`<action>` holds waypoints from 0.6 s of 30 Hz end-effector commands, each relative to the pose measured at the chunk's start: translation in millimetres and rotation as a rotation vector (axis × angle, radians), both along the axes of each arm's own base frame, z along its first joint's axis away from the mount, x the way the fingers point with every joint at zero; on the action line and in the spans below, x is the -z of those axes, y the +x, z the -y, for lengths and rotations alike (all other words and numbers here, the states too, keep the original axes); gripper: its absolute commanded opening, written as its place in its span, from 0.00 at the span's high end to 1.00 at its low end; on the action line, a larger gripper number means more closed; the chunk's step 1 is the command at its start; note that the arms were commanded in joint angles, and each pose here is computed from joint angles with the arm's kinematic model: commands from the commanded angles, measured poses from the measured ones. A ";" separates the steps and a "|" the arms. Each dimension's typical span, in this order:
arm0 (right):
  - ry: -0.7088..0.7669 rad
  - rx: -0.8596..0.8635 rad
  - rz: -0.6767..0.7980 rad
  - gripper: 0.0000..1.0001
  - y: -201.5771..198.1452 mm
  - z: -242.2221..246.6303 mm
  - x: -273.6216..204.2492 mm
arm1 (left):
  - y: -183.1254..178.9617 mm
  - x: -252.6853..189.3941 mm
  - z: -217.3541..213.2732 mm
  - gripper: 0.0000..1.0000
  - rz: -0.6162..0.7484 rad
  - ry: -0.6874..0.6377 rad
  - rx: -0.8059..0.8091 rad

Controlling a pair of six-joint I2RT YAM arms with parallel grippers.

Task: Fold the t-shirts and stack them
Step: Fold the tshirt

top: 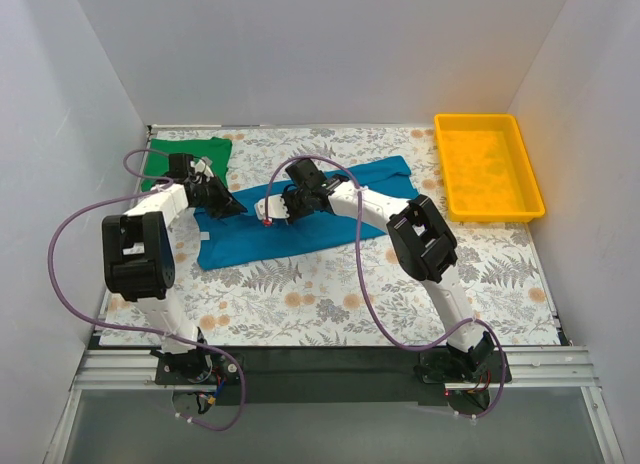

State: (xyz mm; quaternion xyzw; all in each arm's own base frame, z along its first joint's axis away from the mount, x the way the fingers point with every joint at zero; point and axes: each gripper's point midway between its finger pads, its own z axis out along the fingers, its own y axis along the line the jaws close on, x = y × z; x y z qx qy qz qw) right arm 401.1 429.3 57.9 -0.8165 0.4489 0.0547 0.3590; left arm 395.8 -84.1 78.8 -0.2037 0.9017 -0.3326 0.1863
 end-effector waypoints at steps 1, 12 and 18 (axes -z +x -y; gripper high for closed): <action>0.062 0.050 0.061 0.99 8.6 -5.3 -35.2 | 21.2 -10.1 -4.1 1.00 0.057 0.025 -0.016; 0.056 0.121 0.081 0.99 16.9 2.4 -33.0 | 48.7 9.3 -9.0 1.00 0.029 0.036 -0.038; 0.058 0.156 0.085 0.99 20.7 5.6 -31.4 | 60.8 16.5 -12.9 1.00 0.023 0.051 -0.057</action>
